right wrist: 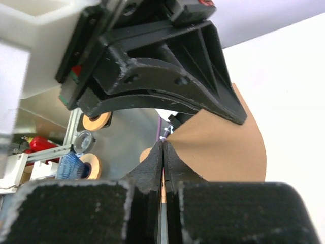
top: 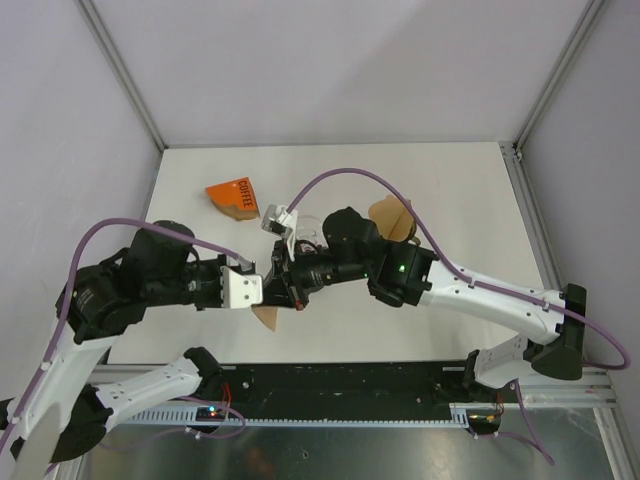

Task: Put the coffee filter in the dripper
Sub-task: Place the coffee filter in the coffee dripper.

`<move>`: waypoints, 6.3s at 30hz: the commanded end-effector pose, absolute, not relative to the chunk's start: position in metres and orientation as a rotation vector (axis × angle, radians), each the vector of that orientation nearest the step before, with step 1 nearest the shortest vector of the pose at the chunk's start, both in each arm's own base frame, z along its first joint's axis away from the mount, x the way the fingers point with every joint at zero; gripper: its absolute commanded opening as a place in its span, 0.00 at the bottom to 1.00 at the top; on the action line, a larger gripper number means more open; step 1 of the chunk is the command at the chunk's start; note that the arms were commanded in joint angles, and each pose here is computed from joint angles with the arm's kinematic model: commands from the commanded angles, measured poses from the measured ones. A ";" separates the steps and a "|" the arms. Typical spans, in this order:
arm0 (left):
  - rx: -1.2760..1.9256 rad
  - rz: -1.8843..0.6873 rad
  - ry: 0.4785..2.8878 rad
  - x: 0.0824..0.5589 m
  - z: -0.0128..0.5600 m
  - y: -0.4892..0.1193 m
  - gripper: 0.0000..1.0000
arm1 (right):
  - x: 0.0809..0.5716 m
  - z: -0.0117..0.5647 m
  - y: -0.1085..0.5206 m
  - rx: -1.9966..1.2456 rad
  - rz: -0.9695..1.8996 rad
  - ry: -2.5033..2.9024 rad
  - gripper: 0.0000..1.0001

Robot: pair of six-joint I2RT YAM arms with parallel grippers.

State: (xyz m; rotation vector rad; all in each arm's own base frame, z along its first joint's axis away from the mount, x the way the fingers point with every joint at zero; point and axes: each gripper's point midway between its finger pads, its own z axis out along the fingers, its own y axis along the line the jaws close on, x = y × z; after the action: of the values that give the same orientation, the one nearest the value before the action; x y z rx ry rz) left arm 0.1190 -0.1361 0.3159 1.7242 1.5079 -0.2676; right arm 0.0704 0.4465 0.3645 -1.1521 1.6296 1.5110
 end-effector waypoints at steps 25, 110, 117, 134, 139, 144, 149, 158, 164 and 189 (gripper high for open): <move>1.733 -0.287 1.500 0.116 0.313 -0.138 0.00 | 0.087 0.396 0.414 -1.109 1.149 1.536 0.49; 1.759 -0.313 1.490 0.112 0.313 -0.141 0.00 | 0.089 0.394 0.406 -1.084 1.204 1.576 0.15; 1.758 -0.311 1.488 0.112 0.314 -0.140 0.00 | 0.090 0.392 0.406 -1.089 1.195 1.579 0.06; 1.756 -0.317 1.484 0.112 0.316 -0.141 0.00 | 0.092 0.377 0.412 -1.122 1.149 1.606 0.13; 1.757 -0.319 1.482 0.111 0.316 -0.142 0.00 | 0.091 0.373 0.413 -1.138 1.136 1.614 0.16; 1.758 -0.322 1.484 0.111 0.316 -0.142 0.00 | 0.089 0.368 0.414 -1.155 1.121 1.628 0.18; 1.762 -0.321 1.488 0.112 0.315 -0.142 0.00 | 0.087 0.365 0.417 -1.171 1.129 1.634 0.20; 1.765 -0.302 1.499 0.114 0.311 -0.140 0.00 | 0.075 0.376 0.419 -1.185 1.202 1.595 0.22; 1.765 -0.302 1.499 0.114 0.311 -0.140 0.00 | 0.072 0.385 0.416 -1.181 1.229 1.564 0.02; 1.771 -0.295 1.483 0.115 0.314 -0.140 0.00 | 0.085 0.385 0.413 -1.116 1.265 1.606 0.15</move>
State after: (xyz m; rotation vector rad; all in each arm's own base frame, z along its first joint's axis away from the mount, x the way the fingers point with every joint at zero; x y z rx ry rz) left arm 0.1184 -0.1401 0.3100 1.7519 1.5051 -0.2871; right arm 0.0887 0.4131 0.3673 -1.1275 1.6592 1.2254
